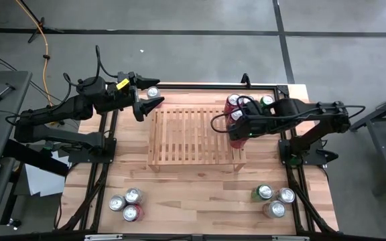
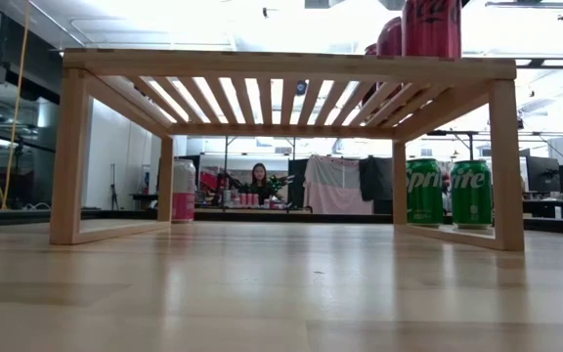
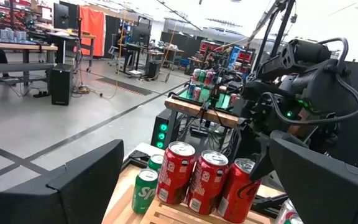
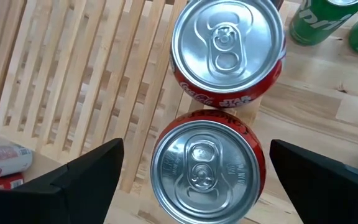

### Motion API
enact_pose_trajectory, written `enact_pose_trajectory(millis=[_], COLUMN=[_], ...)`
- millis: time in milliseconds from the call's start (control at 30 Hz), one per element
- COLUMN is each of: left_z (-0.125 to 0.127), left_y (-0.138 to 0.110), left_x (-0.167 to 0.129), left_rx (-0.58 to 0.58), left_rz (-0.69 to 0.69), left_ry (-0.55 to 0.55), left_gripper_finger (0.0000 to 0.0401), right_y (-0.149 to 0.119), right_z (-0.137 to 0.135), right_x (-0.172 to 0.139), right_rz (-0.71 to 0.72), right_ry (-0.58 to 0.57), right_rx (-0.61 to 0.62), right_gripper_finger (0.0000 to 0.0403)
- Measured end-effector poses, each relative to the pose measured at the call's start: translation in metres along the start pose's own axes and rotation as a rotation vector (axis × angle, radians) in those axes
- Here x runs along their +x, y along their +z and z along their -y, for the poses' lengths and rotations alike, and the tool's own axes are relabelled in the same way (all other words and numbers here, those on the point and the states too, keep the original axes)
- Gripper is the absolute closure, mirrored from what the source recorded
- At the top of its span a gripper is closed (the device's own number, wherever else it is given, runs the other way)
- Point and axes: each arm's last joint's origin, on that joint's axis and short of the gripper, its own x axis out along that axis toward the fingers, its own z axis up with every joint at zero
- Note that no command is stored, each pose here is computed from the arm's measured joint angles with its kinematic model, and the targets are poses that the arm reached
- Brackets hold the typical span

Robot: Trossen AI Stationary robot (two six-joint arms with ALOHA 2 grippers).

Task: Place canned beverage on shelf
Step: Adjust the red soda cans on the shelf

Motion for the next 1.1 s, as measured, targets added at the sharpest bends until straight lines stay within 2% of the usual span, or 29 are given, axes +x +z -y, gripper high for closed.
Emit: enact_pose_trajectory(millis=[167, 400, 733, 933, 1100], left_z=[0.0, 0.0, 0.0, 0.0, 0.0], left_y=[0.0, 0.001, 0.004, 0.004, 0.003], left_x=[0.0, 0.0, 0.0, 0.0, 0.002], left_rx=[0.0, -0.001, -0.008, -0.052, -0.08], left_rz=[0.0, 0.008, 0.042, 0.049, 0.043], left_ry=[0.0, -0.002, 0.017, 0.044, 0.045], left_gripper_finger=[0.0007, 0.0007, 0.0007, 0.0007, 0.0007], right_y=[0.002, 0.012, 0.032, 0.047, 0.083], right_z=[0.005, 0.011, 0.014, 0.015, 0.017], right_x=[-0.007, -0.032, -0.07, -0.067, -0.049], right_rz=[0.025, 0.124, 0.407, 0.484, 0.427], right_ry=[0.018, 0.096, 0.16, 0.093, 0.058], right_rx=[0.007, 0.015, -0.104, -0.199, -0.186], right_gripper_finger=[0.0013, 0.0013, 0.0013, 0.0013, 0.0026])
